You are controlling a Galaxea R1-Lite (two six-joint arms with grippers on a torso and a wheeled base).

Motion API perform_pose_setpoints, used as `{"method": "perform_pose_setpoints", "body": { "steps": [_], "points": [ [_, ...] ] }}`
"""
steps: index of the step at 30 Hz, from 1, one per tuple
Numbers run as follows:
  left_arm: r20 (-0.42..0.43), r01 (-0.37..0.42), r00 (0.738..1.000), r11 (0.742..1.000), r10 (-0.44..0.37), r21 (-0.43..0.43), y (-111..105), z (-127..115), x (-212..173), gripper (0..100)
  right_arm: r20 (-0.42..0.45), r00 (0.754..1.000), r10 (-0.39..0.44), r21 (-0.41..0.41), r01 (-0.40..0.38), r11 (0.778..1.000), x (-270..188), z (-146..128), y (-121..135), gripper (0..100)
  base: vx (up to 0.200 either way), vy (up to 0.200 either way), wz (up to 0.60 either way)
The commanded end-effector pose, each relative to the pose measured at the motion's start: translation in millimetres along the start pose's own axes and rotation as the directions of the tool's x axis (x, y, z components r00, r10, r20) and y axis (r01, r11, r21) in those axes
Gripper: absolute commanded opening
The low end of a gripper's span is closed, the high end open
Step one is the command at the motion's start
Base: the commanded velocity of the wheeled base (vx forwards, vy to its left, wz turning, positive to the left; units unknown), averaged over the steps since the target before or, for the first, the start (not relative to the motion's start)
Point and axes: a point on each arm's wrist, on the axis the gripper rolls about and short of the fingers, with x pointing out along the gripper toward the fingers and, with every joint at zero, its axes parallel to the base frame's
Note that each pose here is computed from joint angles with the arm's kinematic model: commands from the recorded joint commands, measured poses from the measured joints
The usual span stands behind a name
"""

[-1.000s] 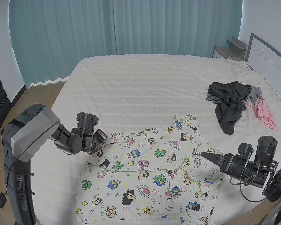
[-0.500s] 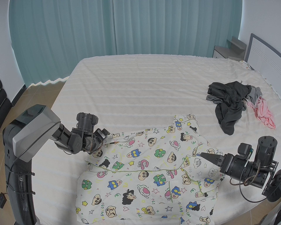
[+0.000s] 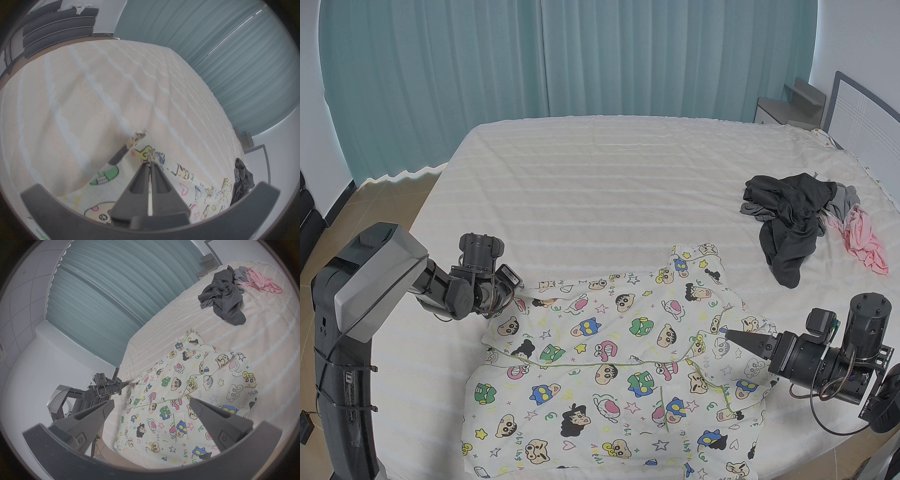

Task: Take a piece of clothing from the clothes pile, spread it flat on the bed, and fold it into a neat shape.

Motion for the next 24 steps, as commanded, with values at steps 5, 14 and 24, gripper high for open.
{"method": "perform_pose_setpoints", "body": {
  "steps": [5, 14, 24],
  "points": [
    [0.085, 0.084, 0.993, 0.996, -0.082, -0.017, -22.0, 26.4, 8.1, 0, -0.005, 1.0, -0.002, 0.0, 0.002, 1.0, 0.4, -0.9, -0.2, 100, 0.0, 0.0, 0.0],
    [0.114, 0.086, 0.99, 0.996, -0.088, 0.02, -24.6, 24.8, 39.6, 0, -0.008, 1.0, -0.006, 0.001, 0.006, 1.0, 1.1, -1.2, -1.0, 100, 0.0, 0.0, 0.0],
    [0.142, 0.087, 0.986, 0.996, -0.089, 0.023, -22.3, 36.0, 47.1, 0, -0.018, 1.0, -0.013, 0.001, 0.013, 1.0, 3.7, -2.9, -2.4, 100, 0.0, 0.0, 0.0]
  ]
}}
